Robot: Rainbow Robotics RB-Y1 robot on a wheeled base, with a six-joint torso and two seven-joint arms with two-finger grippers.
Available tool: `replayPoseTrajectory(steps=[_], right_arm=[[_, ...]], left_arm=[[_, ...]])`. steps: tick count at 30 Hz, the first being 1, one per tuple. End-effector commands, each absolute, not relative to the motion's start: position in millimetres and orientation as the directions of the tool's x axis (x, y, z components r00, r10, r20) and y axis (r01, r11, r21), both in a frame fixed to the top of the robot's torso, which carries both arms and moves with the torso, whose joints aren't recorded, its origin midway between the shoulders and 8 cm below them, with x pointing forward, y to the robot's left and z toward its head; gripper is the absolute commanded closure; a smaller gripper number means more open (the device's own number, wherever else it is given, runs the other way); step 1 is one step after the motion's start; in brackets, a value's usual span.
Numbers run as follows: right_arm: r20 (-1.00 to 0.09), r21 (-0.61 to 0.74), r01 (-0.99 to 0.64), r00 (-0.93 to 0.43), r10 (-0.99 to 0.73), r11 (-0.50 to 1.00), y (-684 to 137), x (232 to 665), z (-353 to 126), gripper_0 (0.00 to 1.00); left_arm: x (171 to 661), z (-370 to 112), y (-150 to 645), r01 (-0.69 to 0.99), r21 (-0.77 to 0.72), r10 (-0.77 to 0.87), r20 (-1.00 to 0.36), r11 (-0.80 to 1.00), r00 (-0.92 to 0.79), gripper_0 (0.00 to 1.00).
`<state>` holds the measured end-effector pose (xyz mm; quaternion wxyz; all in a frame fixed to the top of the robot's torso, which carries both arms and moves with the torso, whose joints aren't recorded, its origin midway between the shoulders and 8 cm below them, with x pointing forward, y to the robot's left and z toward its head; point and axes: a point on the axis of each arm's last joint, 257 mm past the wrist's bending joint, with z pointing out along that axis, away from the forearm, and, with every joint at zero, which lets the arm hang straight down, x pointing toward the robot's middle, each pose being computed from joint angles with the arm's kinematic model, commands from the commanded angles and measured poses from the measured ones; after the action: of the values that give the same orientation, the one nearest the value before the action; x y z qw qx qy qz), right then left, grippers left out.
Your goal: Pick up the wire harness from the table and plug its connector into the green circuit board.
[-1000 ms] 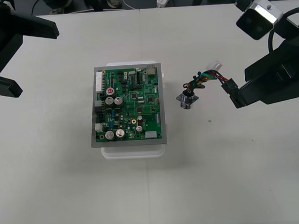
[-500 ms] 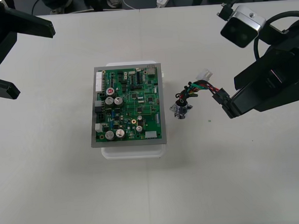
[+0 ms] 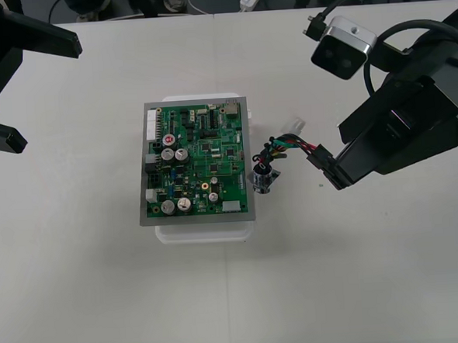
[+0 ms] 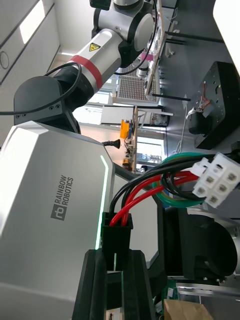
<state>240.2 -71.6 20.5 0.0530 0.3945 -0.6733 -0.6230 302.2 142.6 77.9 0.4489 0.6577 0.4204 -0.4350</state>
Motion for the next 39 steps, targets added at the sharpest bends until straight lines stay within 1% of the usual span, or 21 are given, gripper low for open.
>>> replayPoseTrajectory(steps=[1,6,12,20,23,30,36,39], right_arm=[[-0.391,0.888,-0.456,-0.682,-0.618,-0.059,-67,244,34,1.00],[-0.377,0.895,-0.443,-0.683,-0.625,-0.056,-61,244,40,1.00],[-0.350,0.901,-0.431,-0.666,-0.659,-0.042,-54,238,34,1.00],[-0.369,0.896,-0.437,-0.640,-0.674,-0.075,-45,234,41,1.00],[-0.347,0.909,-0.410,-0.643,-0.683,-0.077,-40,230,46,1.00],[-0.355,0.910,-0.402,-0.626,-0.695,-0.103,-31,227,52,1.00],[-0.306,0.929,-0.358,-0.607,-0.734,-0.091,-24,218,48,1.00],[-0.299,0.931,-0.355,-0.596,-0.745,-0.090,-20,215,45,1.00]], left_arm=[[291,86,153,0.909,0.312,0.180,-0.912,-0.276,0.368,0.00],[294,90,156,0.911,0.315,0.172,-0.915,-0.265,0.366,0.00],[290,91,155,0.909,0.314,0.162,-0.916,-0.274,0.366,0.00],[284,91,152,0.904,0.312,0.154,-0.918,-0.292,0.366,0.00],[281,83,149,0.905,0.293,0.159,-0.922,-0.310,0.353,0.00],[279,77,147,0.907,0.271,0.158,-0.929,-0.323,0.334,0.00],[279,78,147,0.904,0.280,0.154,-0.927,-0.325,0.342,0.00],[278,78,147,0.903,0.281,0.151,-0.927,-0.324,0.343,0.00]])
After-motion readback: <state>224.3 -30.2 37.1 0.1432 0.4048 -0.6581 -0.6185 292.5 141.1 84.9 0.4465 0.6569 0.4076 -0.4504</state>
